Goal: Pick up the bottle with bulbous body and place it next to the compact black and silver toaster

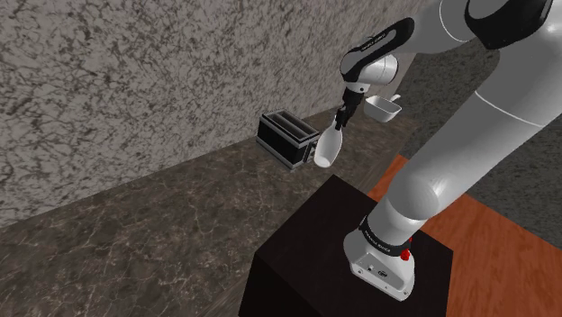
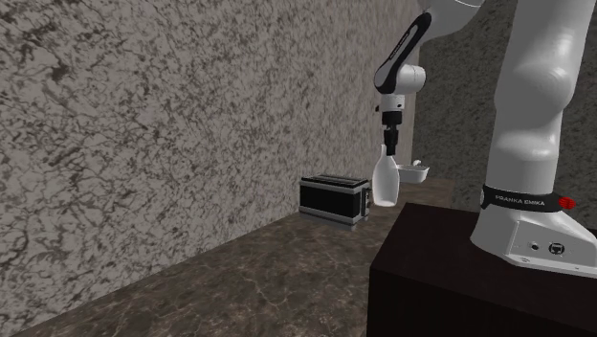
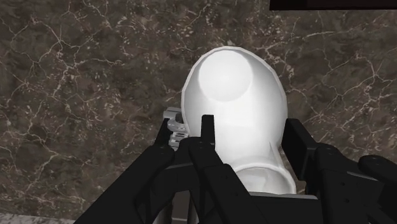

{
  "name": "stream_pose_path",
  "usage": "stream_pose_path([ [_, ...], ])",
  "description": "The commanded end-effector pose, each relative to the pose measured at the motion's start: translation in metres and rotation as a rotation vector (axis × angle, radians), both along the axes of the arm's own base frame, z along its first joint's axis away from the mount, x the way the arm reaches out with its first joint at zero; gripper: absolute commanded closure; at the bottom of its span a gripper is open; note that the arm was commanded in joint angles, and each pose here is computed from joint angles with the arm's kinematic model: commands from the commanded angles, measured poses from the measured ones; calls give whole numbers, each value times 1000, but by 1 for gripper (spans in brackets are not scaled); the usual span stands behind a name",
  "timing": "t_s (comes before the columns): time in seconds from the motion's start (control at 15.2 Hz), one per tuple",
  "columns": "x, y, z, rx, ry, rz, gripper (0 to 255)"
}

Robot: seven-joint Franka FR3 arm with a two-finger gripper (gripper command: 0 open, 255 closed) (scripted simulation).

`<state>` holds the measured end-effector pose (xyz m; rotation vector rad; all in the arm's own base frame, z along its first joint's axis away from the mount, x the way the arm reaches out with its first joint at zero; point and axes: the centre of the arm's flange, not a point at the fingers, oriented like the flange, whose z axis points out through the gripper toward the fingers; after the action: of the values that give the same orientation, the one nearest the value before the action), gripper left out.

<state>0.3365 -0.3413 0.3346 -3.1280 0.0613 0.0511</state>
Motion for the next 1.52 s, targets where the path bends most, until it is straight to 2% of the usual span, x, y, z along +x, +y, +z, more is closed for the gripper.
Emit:
stream_pose_path([
  [0.0,0,-2,-11,-1,-1,0,255],
  [1.32,0,-2,-117,-1,-1,0,255],
  [1.45,0,-2,-120,-1,-1,0,255],
])
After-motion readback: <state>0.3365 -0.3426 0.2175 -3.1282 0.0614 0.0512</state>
